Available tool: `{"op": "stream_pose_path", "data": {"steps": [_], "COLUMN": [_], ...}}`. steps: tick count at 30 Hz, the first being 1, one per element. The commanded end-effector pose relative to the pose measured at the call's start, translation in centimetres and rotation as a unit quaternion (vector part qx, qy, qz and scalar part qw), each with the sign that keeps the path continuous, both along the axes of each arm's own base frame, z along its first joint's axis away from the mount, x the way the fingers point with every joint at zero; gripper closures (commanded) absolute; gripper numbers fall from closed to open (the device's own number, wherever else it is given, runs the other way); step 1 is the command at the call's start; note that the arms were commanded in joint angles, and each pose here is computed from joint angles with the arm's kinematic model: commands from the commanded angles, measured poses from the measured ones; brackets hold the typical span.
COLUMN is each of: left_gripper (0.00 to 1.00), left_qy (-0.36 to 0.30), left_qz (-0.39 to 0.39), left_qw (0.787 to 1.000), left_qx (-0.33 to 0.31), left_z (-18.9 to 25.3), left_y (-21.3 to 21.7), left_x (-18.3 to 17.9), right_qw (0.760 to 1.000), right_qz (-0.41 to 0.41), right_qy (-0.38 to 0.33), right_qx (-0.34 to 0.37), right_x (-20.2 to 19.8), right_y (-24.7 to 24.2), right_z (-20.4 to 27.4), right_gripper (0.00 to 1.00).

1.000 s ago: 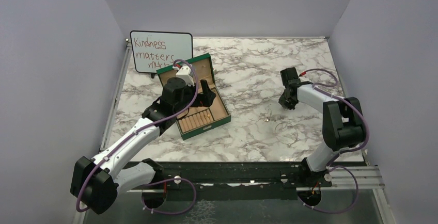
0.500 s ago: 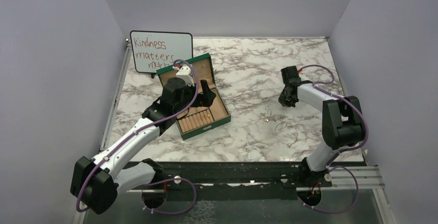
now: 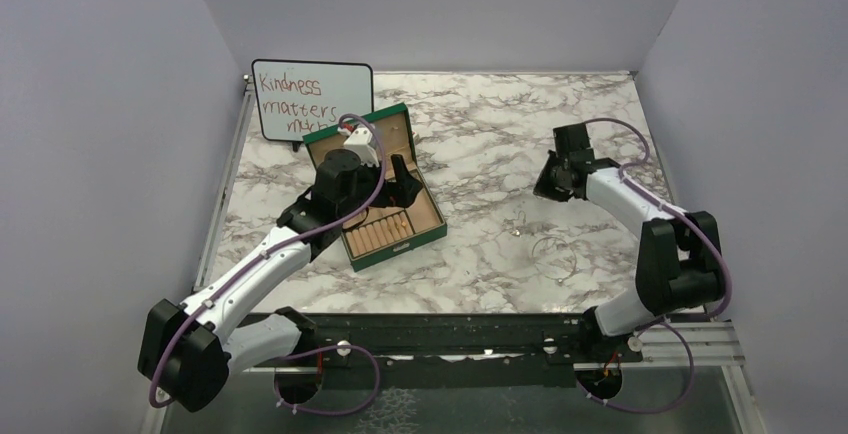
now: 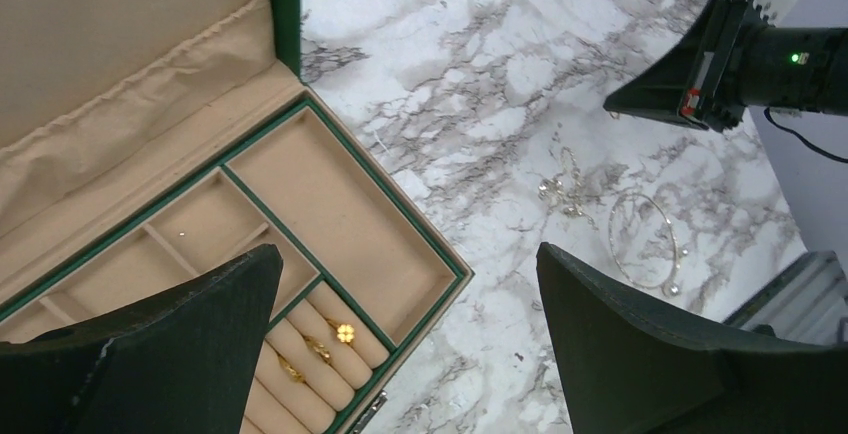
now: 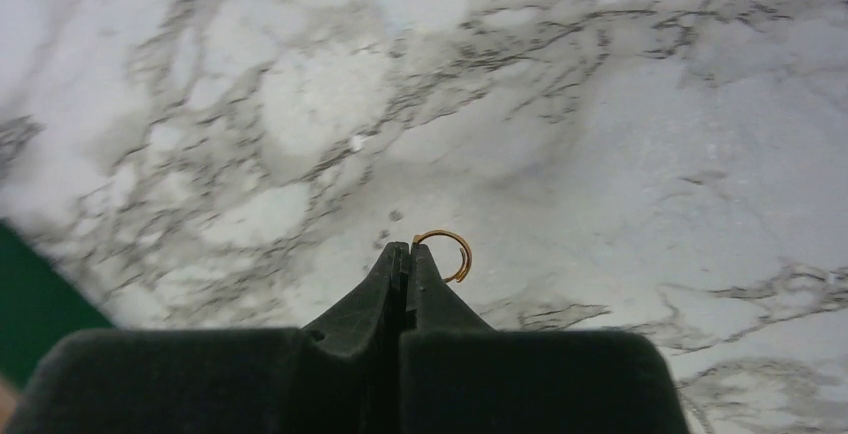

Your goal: Organize the mixed jewelry

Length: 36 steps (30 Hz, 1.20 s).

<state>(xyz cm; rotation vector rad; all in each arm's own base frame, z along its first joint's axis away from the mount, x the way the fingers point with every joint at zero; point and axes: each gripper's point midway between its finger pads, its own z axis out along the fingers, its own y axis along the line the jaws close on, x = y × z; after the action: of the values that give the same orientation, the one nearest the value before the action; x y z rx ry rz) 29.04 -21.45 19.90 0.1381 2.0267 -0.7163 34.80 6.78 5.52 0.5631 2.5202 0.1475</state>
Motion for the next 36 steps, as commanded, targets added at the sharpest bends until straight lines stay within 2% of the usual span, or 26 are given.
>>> {"op": "stream_pose_path", "data": {"steps": [1,5,11,14,17,23,27,32,36], "left_gripper": [0.01,0.02,0.07,0.12,0.14,0.14,0.19,0.28,0.36], "left_qy": [0.000,0.013,0.034,0.035,0.023,0.022,0.011,0.006,-0.002], "left_qz": [-0.049,-0.081,-0.134,-0.146,-0.155,-0.193,-0.219,-0.245,-0.268], "left_qw": [0.997,0.988,0.957,0.946,0.939,0.912,0.894,0.878,0.862], "left_qx": [-0.058,-0.130,-0.254,-0.287,-0.307,-0.362,-0.391,-0.412,-0.430], "left_z": [1.8,4.0,7.5,9.5,11.7,15.6,17.9,19.8,21.3], "left_y": [-2.3,-4.1,-6.6,-7.2,-7.5,-8.8,-9.5,-10.2,-10.5], "left_x": [-0.6,-1.6,-3.1,-3.3,-3.3,-4.0,-4.4,-5.2,-5.8], "right_qw": [0.987,0.953,0.875,0.836,0.798,0.720,0.674,0.627,0.610], "right_qz": [0.076,0.144,0.212,0.230,0.246,0.287,0.316,0.339,0.349], "right_qy": [-0.059,-0.099,-0.155,-0.180,-0.207,-0.254,-0.282,-0.314,-0.329], "right_qx": [0.128,0.246,0.407,0.465,0.510,0.578,0.605,0.627,0.630], "right_x": [0.5,-0.5,-3.3,-4.9,-6.2,-8.9,-10.5,-12.0,-12.6], "right_y": [4.8,9.0,13.3,14.2,14.8,16.4,17.1,17.1,17.1], "right_z": [4.1,7.8,14.8,18.2,21.8,27.9,31.2,34.5,36.2], "right_gripper": [0.99,0.99,0.99,0.99,0.99,0.99,0.99,0.99,0.99]}}
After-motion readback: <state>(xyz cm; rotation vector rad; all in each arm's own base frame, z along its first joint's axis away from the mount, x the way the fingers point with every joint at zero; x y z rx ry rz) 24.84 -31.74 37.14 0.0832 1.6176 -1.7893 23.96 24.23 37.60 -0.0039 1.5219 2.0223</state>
